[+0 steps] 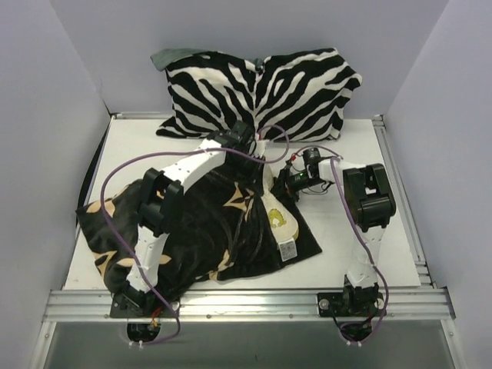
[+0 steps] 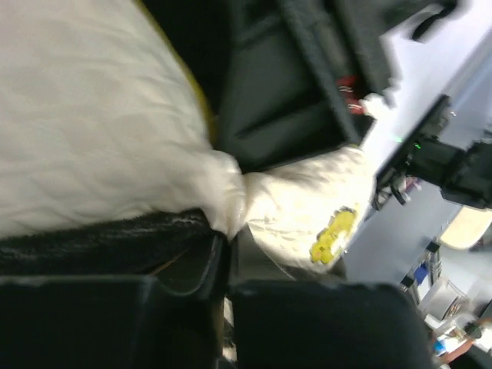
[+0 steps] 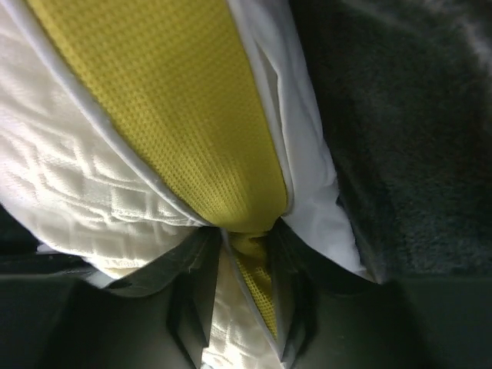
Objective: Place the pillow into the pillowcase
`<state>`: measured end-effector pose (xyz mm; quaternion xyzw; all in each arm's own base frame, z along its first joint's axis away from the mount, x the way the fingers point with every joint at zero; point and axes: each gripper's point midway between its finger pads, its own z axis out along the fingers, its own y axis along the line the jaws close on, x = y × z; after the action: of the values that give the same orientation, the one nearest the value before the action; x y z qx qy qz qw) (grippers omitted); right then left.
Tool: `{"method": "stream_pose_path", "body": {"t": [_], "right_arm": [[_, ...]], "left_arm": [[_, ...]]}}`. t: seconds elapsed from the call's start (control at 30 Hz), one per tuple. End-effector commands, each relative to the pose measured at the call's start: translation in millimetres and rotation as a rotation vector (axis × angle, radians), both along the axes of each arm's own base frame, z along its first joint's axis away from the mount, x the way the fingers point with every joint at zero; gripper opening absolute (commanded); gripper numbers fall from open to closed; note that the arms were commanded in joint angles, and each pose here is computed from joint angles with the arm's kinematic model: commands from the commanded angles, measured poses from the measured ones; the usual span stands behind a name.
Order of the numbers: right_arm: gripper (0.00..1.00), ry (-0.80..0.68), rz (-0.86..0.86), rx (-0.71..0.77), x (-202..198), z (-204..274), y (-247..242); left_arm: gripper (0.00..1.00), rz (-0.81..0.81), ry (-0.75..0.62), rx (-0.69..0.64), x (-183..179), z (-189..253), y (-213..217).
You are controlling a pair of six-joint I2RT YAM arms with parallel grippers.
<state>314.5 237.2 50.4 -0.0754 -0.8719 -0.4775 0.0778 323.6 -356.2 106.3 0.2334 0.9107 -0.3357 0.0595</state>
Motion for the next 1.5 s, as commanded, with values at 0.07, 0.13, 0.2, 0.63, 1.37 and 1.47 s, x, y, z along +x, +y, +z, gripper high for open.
{"method": "stream_pose_path", "body": {"t": [0.07,0.13,0.2,0.63,1.37,1.47], "right_arm": [[0.19,0.057,-0.11,0.23,15.7,51.9,4.9],[0.15,0.015,-0.239,0.344,49.1,90.3,-8.6],[0.08,-0.21,-0.286,0.502,78.8,149.8,-23.0],[0.0,-0.852,-0.339,0.403,-7.5,343.9,-120.7],[0.16,-0.979,0.321,0.111,-108.4,273.6,74.6],[0.15,-0.98,0.349,0.141,-102.1,280.9,88.3]], "left_arm": [[0.0,-0.261,-0.238,-0.514,-1.3,145.6,-88.5],[0.0,-0.335,-0.328,-0.653,-15.0,209.2,-113.6],[0.0,-0.398,-0.307,-0.752,-31.1,230.0,-138.4],[0.0,-0.67,-0.898,-1.484,-127.0,422.8,-158.1],[0.09,-0.355,-0.74,-1.279,-95.1,385.1,18.1],[0.2,-0.252,-0.714,-1.235,-83.1,376.3,32.2]]}}
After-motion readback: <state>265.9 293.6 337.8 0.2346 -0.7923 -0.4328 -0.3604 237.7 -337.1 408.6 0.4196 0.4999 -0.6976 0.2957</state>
